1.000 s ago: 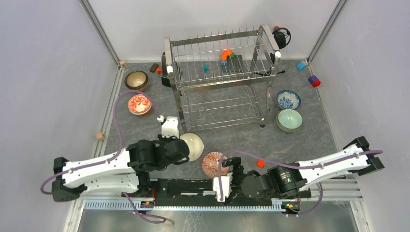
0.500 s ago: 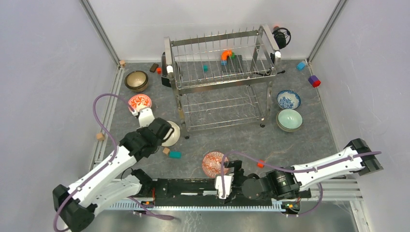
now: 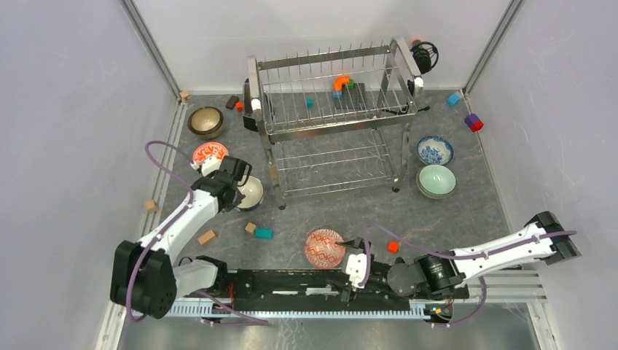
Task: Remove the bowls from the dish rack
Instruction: Place the bowl with the bowl.
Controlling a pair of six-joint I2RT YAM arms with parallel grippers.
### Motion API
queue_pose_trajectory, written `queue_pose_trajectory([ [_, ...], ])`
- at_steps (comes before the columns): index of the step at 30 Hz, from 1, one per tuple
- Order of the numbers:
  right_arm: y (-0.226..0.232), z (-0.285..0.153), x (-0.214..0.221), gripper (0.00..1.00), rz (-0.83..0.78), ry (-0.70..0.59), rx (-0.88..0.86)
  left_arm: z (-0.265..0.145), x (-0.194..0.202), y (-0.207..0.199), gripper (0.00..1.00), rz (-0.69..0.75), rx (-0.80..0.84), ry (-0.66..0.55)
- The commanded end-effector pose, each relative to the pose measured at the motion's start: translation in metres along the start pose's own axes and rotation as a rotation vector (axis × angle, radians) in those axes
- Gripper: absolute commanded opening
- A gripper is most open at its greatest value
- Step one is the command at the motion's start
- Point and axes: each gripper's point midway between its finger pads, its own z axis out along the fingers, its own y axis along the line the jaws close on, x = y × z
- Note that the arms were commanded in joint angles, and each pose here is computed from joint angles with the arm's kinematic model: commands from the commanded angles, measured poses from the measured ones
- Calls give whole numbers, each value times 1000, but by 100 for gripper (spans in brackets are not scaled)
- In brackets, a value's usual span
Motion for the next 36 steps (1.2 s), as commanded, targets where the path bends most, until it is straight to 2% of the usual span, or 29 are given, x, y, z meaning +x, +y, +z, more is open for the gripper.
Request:
queue_pose_trajectory([
  [1, -7, -2, -23, 98, 102, -102, 35, 3, -37, -30, 2, -113, 70, -69],
  [7, -6, -3, -26, 98, 121, -110, 30, 16, -39, -25, 2, -138, 39, -58],
  [16, -13, -5, -32, 98, 122, -115, 54, 30, -16, -20, 6, -149, 23, 9],
  [20, -17, -7, -33, 98, 118, -111, 65, 32, -13, -18, 15, -146, 22, 14],
  [25, -21, -10, -35, 98, 120, -117, 77, 35, -6, -17, 22, -142, 18, 35],
  [28, -22, -12, -37, 98, 129, -126, 78, 33, -3, -16, 32, -147, 23, 43],
  [36, -27, -14, -43, 98, 141, -137, 94, -13, -29, -22, 79, -165, 154, -13],
])
